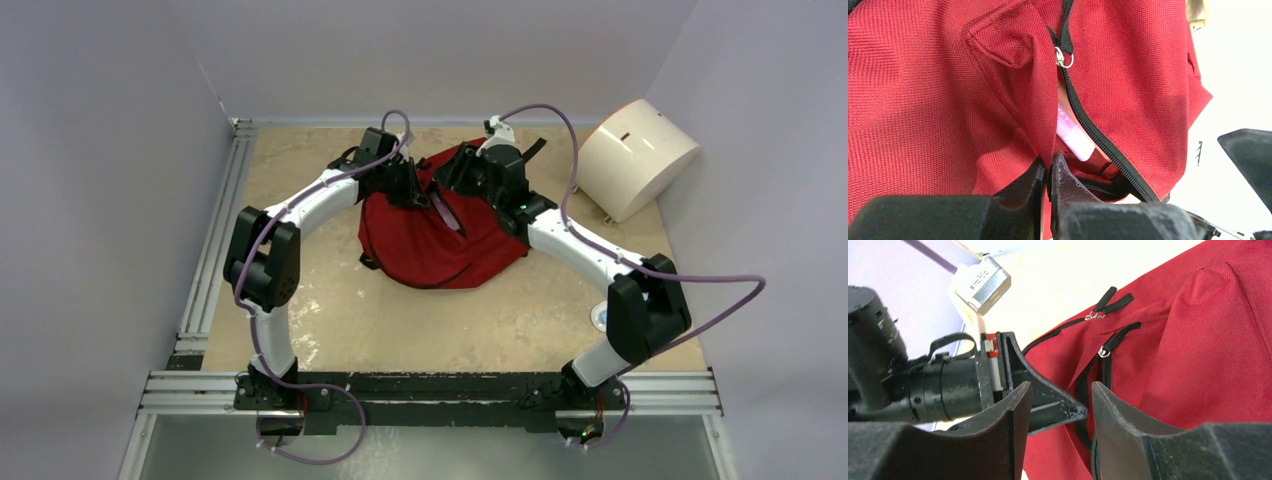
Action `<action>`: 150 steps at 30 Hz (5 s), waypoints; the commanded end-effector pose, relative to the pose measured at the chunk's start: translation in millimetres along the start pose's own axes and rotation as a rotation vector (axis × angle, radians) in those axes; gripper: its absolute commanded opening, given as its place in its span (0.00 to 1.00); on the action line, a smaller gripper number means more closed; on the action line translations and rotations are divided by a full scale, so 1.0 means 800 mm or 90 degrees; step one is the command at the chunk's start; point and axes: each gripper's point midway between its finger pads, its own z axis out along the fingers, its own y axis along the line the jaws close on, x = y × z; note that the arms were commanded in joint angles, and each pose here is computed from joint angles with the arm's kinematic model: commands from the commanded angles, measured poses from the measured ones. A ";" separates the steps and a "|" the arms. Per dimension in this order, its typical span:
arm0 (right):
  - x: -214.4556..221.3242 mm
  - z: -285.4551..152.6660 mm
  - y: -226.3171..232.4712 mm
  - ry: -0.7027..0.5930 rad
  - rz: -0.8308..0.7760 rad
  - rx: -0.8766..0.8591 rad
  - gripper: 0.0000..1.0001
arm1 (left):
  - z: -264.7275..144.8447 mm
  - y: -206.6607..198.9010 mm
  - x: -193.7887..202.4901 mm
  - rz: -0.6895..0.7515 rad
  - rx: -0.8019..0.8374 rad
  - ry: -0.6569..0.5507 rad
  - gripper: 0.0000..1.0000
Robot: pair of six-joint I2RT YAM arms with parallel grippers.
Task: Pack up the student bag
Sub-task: Zip the student bag at the center of the board.
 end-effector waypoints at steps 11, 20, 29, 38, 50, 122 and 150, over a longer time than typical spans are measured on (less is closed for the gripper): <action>-0.012 0.065 -0.035 0.005 0.107 0.028 0.52 | -0.017 -0.028 -0.019 0.018 0.051 -0.033 0.00; 0.002 0.089 -0.058 0.025 0.169 0.007 0.52 | -0.011 -0.029 -0.015 0.013 0.060 -0.022 0.00; 0.004 0.102 -0.056 0.029 0.182 -0.016 0.49 | -0.009 -0.029 -0.012 0.010 0.065 -0.016 0.00; -0.008 0.112 -0.065 0.011 0.184 -0.010 0.49 | -0.009 -0.030 -0.010 0.007 0.067 -0.012 0.00; -0.023 0.136 -0.085 -0.005 0.155 0.026 0.50 | -0.007 -0.030 -0.008 0.005 0.071 -0.008 0.00; -0.004 0.087 -0.031 0.043 0.175 -0.156 0.00 | -0.055 -0.017 -0.102 -0.113 0.081 -0.111 0.37; -0.013 0.053 -0.007 -0.002 0.148 -0.242 0.00 | 0.005 -0.029 -0.112 -0.193 0.136 -0.045 0.38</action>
